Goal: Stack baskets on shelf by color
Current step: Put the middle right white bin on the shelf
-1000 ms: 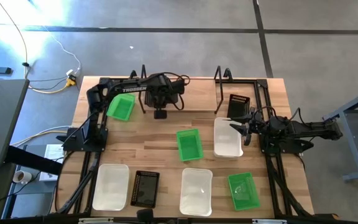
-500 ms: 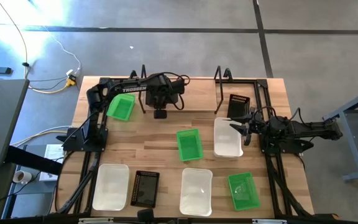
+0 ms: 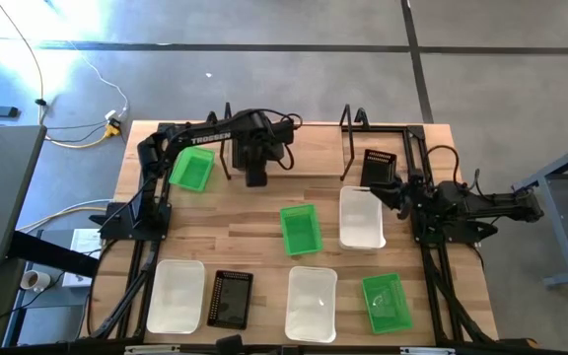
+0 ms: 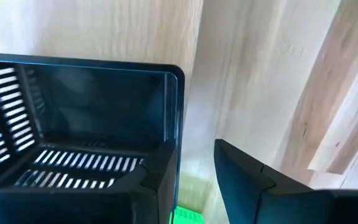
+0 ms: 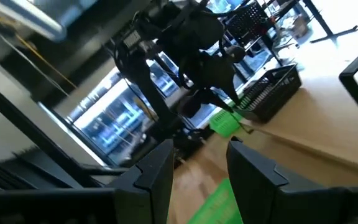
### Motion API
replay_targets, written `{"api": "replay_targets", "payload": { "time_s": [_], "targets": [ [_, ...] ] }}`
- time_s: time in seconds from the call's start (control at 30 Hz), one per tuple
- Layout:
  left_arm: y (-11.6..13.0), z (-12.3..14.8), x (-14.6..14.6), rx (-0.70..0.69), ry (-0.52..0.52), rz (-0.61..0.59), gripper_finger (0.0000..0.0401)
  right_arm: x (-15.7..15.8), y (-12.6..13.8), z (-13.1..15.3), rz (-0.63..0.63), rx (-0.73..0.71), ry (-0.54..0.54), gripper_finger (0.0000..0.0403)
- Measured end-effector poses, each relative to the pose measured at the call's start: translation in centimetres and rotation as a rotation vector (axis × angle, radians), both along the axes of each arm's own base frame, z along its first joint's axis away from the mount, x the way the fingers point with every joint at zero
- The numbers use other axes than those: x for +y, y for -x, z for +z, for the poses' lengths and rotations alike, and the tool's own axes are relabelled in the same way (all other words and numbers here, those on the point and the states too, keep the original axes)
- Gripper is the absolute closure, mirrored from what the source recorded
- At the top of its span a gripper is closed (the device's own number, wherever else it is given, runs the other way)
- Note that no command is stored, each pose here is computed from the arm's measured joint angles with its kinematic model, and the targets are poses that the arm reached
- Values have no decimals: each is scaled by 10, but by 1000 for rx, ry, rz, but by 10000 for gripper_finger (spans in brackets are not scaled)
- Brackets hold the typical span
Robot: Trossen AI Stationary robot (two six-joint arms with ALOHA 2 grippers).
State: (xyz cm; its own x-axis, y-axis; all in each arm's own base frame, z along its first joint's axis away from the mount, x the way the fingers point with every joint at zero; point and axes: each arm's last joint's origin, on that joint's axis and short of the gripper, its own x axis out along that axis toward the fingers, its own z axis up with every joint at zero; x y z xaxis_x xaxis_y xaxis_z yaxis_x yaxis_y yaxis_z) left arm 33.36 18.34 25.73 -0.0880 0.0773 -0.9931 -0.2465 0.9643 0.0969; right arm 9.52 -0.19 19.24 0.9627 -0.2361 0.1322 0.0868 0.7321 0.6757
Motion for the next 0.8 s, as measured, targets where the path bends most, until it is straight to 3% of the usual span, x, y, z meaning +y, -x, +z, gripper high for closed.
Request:
{"api": "replay_targets", "payload": {
  "time_s": [0.27,0.47,0.67,0.8],
  "targets": [
    [-3,31,-3,-47,-34,27,300,0,0,1,9,-26,-65,269],
    [-7,63,-14,-122,-65,80,300,0,2,10,25,-133,-126,269],
    [-3,98,-44,-249,-78,118,300,1,9,36,72,-188,13,269],
    [3,119,-69,-354,-15,150,300,2,14,62,68,-75,141,269]
  ]
}}
